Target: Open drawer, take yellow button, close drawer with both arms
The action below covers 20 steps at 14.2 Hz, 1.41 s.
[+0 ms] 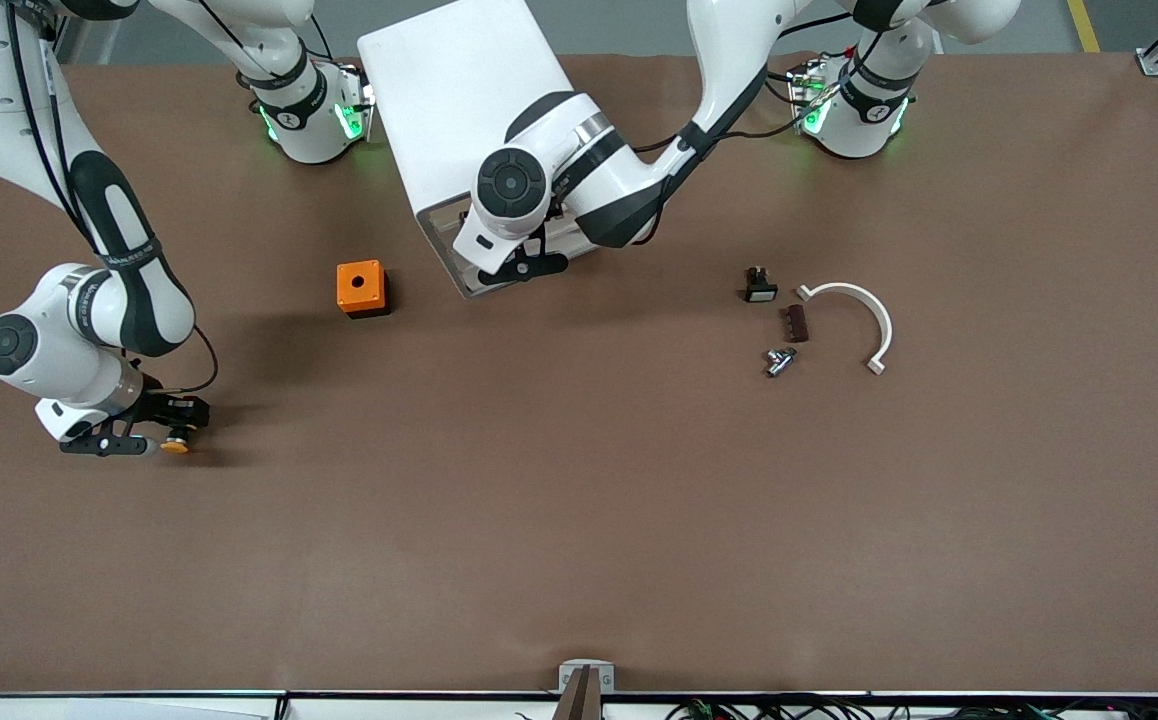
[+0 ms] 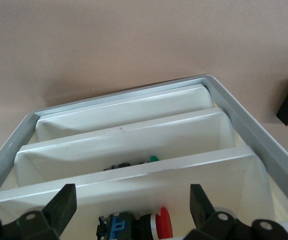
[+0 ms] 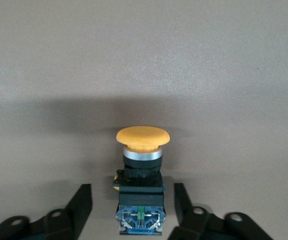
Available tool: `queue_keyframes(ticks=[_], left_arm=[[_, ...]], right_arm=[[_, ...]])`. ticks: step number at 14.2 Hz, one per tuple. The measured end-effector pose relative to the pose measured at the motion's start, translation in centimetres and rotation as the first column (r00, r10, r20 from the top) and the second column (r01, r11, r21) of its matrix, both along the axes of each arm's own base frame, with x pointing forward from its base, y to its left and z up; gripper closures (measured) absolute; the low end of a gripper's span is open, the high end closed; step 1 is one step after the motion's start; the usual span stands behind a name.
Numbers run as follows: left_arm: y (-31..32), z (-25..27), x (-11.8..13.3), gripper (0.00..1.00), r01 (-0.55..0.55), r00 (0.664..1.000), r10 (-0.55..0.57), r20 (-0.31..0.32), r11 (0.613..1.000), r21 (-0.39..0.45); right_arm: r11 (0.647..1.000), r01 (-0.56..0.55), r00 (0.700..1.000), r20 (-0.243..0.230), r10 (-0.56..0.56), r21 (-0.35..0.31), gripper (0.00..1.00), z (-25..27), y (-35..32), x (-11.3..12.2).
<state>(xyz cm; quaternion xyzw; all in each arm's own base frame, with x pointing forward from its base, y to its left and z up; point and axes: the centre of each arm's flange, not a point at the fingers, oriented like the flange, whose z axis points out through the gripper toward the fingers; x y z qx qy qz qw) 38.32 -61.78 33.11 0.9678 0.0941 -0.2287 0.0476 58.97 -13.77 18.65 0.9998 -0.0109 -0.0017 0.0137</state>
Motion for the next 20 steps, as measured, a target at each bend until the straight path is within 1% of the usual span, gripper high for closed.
queue_keyframes(ticks=[2, 3, 7, 12, 14, 16, 18, 20], left_arm=[[0.7, 0.5, 1.3, 0.0, -0.023, 1.0, 0.023, 0.005, 1.0, -0.008], [1.5, 0.9, 2.6, 0.0, -0.043, 0.999, 0.044, 0.01, 0.999, -0.013], [6.3, 4.0, 8.9, 0.0, -0.151, 0.987, 0.153, 0.041, 0.987, -0.046], [13.3, 7.5, 15.7, 0.0, -0.279, 0.956, 0.285, 0.074, 0.957, -0.083], [16.4, 8.1, 18.2, 0.0, -0.33, 0.938, 0.337, 0.079, 0.94, -0.088], [19.1, 8.1, 20.2, 0.0, -0.358, 0.925, 0.364, 0.108, 0.931, -0.072], [20.5, 8.1, 21.1, 0.0, -0.367, 0.919, 0.371, 0.134, 0.929, -0.057], [21.0, 8.4, 21.4, 0.0, -0.37, 0.916, 0.374, 0.146, 0.927, -0.054]], right_arm=[[1.0, -0.007, 1.0, -0.025, 0.008, 0.011, 0.03, 0.8, 0.5, 0.4], [1.0, -0.011, 0.999, -0.042, 0.011, 0.019, 0.0, 1.8, 0.8, 0.7], [0.999, 0.01, 0.993, -0.122, -0.003, 0.053, 0.0, 8.3, 2.7, 1.5], [0.997, 0.052, 0.984, -0.176, -0.041, 0.058, 0.0, 17.3, 6.1, 0.3], [0.997, 0.065, 0.983, -0.178, -0.054, 0.053, 0.0, 21.4, 7.5, -0.6], [0.997, 0.061, 0.986, -0.158, -0.053, 0.05, 0.0, 25.2, 8.6, -1.7], [0.998, 0.051, 0.991, -0.126, -0.044, 0.049, 0.0, 29.1, 9.4, -3.0], [0.998, 0.047, 0.992, -0.116, -0.041, 0.048, 0.0, 32.0, 9.8, -4.3]])
